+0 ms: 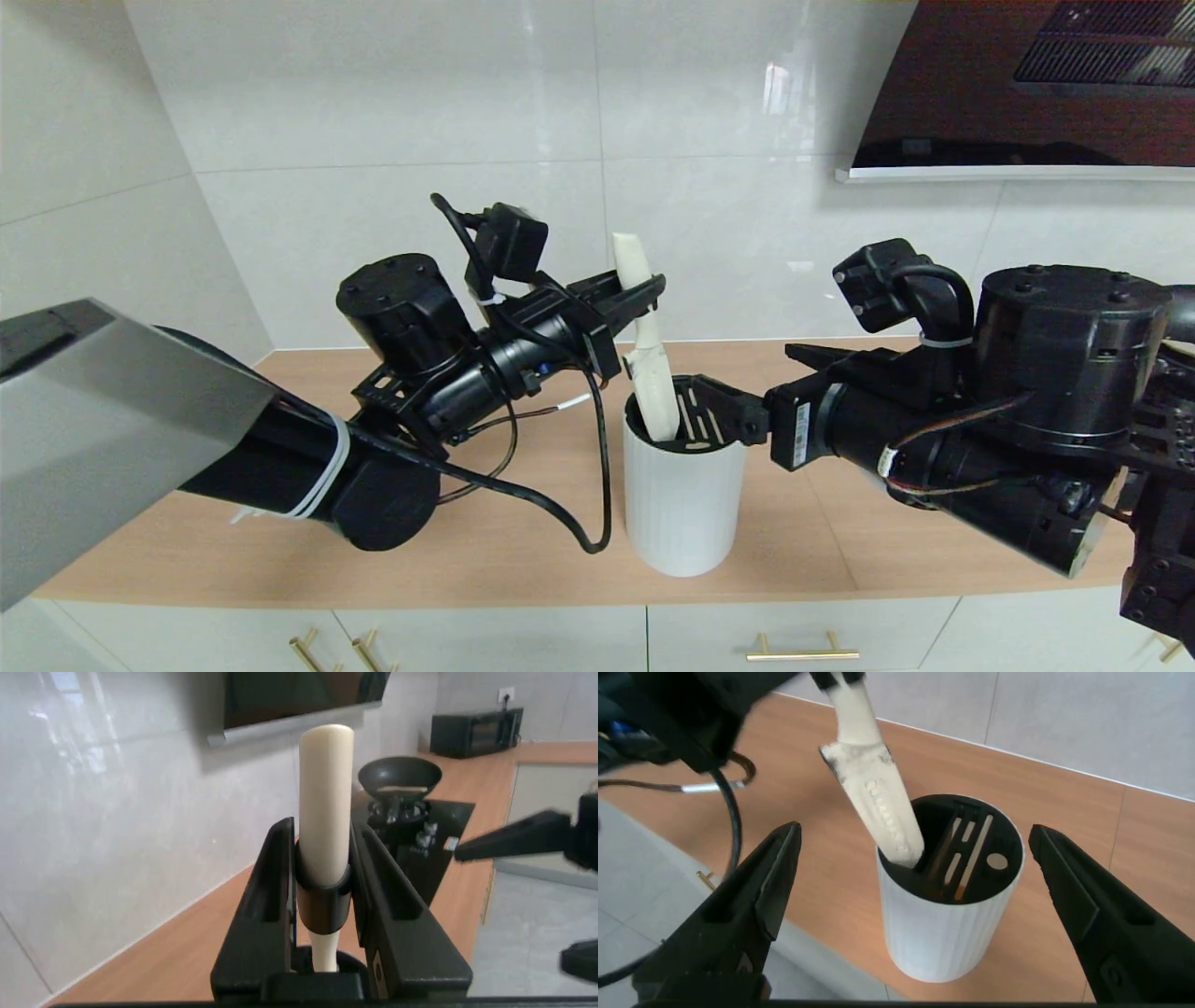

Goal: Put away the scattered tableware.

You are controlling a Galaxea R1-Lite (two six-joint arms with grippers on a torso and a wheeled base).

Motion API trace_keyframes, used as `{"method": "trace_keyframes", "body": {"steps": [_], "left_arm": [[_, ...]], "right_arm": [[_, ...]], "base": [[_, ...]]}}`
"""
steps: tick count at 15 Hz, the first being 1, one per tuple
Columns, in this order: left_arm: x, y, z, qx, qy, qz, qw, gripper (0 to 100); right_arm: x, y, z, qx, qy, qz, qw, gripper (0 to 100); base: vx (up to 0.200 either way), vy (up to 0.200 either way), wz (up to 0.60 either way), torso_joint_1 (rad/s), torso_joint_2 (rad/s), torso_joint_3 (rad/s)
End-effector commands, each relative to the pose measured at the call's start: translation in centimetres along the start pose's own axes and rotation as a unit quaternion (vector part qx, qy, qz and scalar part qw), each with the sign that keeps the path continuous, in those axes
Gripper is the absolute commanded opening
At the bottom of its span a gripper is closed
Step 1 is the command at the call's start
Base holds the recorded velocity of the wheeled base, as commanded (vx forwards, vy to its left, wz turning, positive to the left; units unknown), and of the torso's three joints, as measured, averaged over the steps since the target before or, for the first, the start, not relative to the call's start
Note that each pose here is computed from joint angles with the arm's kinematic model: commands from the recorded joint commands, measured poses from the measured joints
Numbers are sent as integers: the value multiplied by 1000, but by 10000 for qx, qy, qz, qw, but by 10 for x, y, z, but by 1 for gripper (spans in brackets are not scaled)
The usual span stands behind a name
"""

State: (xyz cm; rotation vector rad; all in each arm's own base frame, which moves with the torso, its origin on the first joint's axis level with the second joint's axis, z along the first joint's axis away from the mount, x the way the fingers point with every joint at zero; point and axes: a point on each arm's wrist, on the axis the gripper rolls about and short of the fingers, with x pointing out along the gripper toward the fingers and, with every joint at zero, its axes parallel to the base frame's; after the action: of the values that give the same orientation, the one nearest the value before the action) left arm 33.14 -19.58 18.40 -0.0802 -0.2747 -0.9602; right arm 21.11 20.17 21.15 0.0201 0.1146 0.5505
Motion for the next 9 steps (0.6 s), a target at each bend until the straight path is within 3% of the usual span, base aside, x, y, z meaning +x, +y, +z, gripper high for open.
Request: {"method": "trace_keyframes", "body": {"steps": [1,9], "left_arm": [[4,-1,-12,-63,112,-34,9999,0],[12,-1,-47,-216,413,-71,9989,0]], "right_arm": [[1,0,-1,-5,13,1,10000,100],[1,0,-1,-5,13,1,10000,100]], "base": [[0,0,0,0,0,0],[0,0,0,0,0,0]]}}
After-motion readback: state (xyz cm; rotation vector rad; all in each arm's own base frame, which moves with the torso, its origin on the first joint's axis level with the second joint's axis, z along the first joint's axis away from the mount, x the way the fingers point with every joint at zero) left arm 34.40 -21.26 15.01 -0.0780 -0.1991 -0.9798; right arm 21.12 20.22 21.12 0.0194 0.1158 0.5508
